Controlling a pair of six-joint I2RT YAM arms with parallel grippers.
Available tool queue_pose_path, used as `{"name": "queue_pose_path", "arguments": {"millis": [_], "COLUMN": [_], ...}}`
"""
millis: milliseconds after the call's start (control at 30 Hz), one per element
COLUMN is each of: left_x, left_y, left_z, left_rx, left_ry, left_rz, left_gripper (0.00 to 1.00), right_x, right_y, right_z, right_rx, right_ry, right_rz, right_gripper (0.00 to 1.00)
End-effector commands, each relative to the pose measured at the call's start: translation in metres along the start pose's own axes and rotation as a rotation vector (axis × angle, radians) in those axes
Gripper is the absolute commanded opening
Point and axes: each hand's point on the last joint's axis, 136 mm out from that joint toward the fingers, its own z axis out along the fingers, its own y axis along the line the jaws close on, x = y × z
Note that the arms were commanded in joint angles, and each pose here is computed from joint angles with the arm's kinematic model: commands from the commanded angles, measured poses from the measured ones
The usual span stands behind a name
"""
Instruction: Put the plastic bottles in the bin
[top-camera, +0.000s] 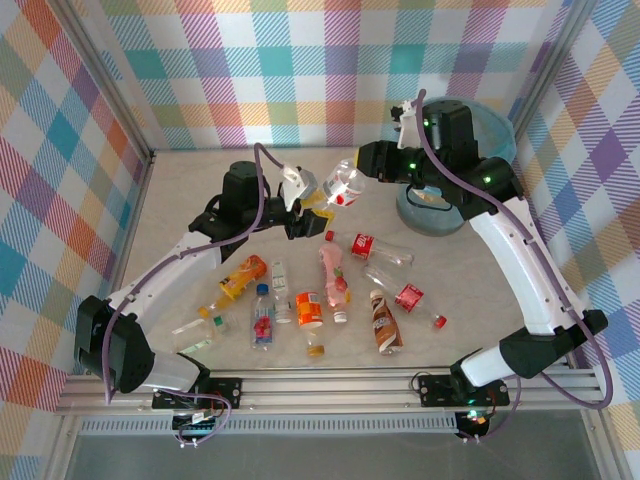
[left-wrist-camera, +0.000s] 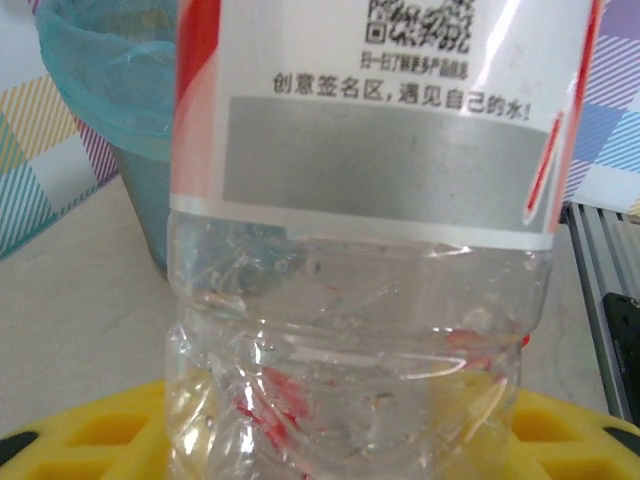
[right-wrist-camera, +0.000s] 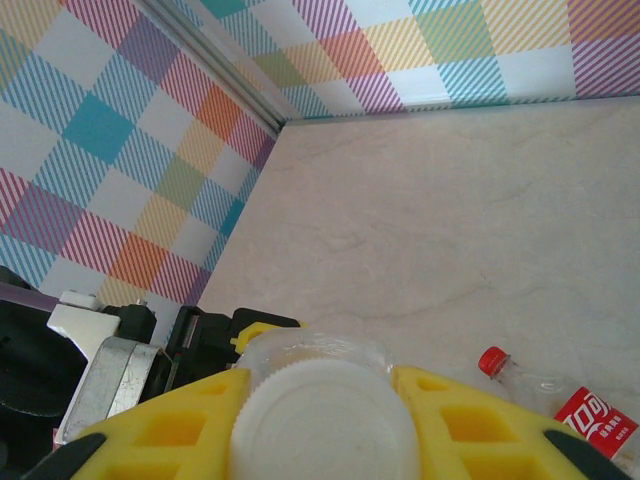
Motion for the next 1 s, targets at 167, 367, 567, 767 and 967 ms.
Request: {"name": "queue_pose_path", "arguments": {"millis": [167,367,567,767,967], "left_x": [-0.009,-0.039,-0.104,-0.147,-0.144], "left_y": [-0.048,-0.032,-0.005,0.009,0.016], "left_z": [-0.014,-0.009,-0.001,0.022,0.052], "left_rx": [0.140,0.039,-0.094,-0.127,-0.126], "left_ry": [-0.053,-0.092,-0.180,-0.239,-0.186], "left_rz": [0.226,0.193,0.101,-0.033,-0.122], "left_gripper": [0.89,0.98,0.96,0.94,0.92], "right_x": [-0.011,-0.036,-0.085,-0.137,-0.158], "right_y": [0.005,-0.006,-0.036,-0.071,-0.120], "right_z": [-0.030,-0.056,-0.099,-0.134,-0.126], "right_rx": [0.028,0.127,0.311,0.568,0.755], "right_ry": [-0.056,-0.113,-0.253,-0.421,-0.431], "right_rz": [-0.056,-0.137,-0.213,-0.324,-0.339], "right_gripper": [0.18,0.17,0.15,0.13,0.13]}}
